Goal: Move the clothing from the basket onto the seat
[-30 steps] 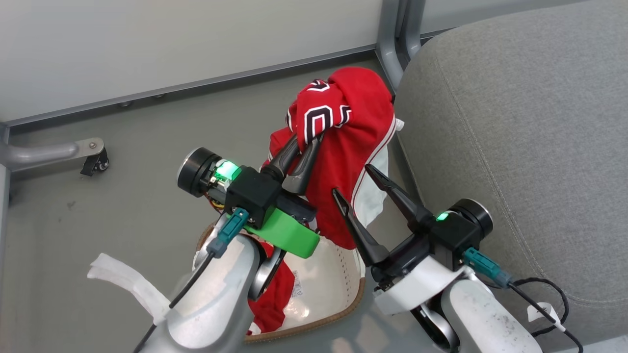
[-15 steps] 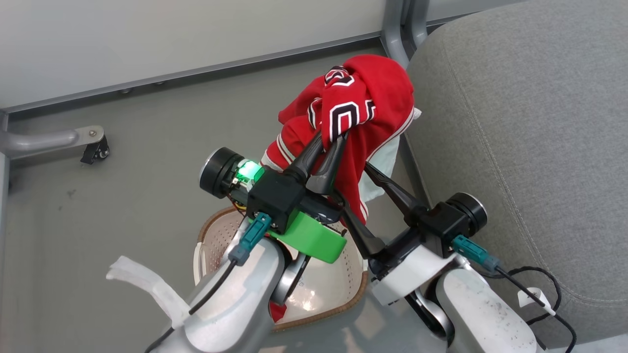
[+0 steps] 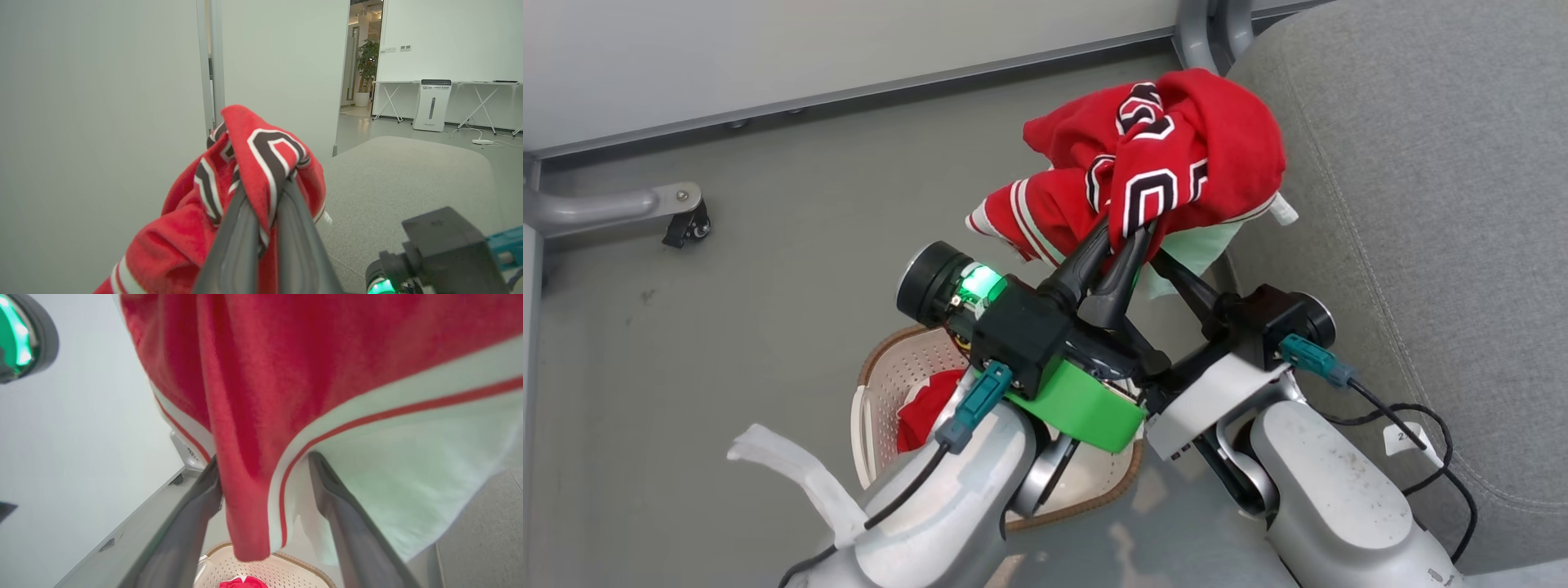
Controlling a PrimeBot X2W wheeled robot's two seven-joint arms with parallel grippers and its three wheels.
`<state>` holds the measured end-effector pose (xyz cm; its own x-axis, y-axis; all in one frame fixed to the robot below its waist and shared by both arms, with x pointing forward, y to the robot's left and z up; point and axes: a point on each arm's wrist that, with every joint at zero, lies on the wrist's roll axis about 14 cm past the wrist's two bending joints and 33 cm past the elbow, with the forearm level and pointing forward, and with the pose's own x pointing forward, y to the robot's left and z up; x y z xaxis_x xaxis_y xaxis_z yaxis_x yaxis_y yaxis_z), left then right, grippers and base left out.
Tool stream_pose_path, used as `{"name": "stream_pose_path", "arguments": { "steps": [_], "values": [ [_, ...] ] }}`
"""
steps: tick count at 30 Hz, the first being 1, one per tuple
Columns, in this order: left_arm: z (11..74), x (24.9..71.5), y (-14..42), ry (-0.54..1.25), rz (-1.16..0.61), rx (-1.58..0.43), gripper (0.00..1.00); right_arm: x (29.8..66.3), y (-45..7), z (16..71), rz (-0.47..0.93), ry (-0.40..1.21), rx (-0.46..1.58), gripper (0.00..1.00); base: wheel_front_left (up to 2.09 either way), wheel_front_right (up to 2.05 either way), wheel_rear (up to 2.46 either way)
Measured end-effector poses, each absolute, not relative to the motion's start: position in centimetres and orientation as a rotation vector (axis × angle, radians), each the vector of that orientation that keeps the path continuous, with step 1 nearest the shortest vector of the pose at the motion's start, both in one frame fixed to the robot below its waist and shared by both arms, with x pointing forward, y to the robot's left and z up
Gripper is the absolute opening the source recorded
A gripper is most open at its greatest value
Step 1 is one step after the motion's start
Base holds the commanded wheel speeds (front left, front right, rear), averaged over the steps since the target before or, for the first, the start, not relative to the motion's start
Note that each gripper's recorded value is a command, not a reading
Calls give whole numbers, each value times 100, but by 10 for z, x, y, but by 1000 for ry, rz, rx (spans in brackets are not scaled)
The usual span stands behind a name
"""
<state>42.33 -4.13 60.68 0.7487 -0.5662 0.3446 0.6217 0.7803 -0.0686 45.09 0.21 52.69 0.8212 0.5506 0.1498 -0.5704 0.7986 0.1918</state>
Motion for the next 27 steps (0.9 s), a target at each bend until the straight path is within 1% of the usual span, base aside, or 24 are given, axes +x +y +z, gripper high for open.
{"name": "stream_pose_path", "arguments": {
  "steps": [5,6,7,8,27],
  "values": [
    [606,420,-43,-309,-661,-189,0,455,7,525,611,-74,260,100,0,0,0],
    [606,420,-44,-309,-662,-189,0,455,8,525,612,-69,271,35,0,0,0],
    [607,419,-44,-310,-663,-188,0,454,9,525,615,-68,271,5,0,0,0],
    [607,419,-44,-311,-662,-187,0,454,9,526,618,-71,269,0,0,0,0],
    [611,418,-46,-318,-667,-173,0,441,9,535,629,-90,255,0,0,0,0]
  ]
}}
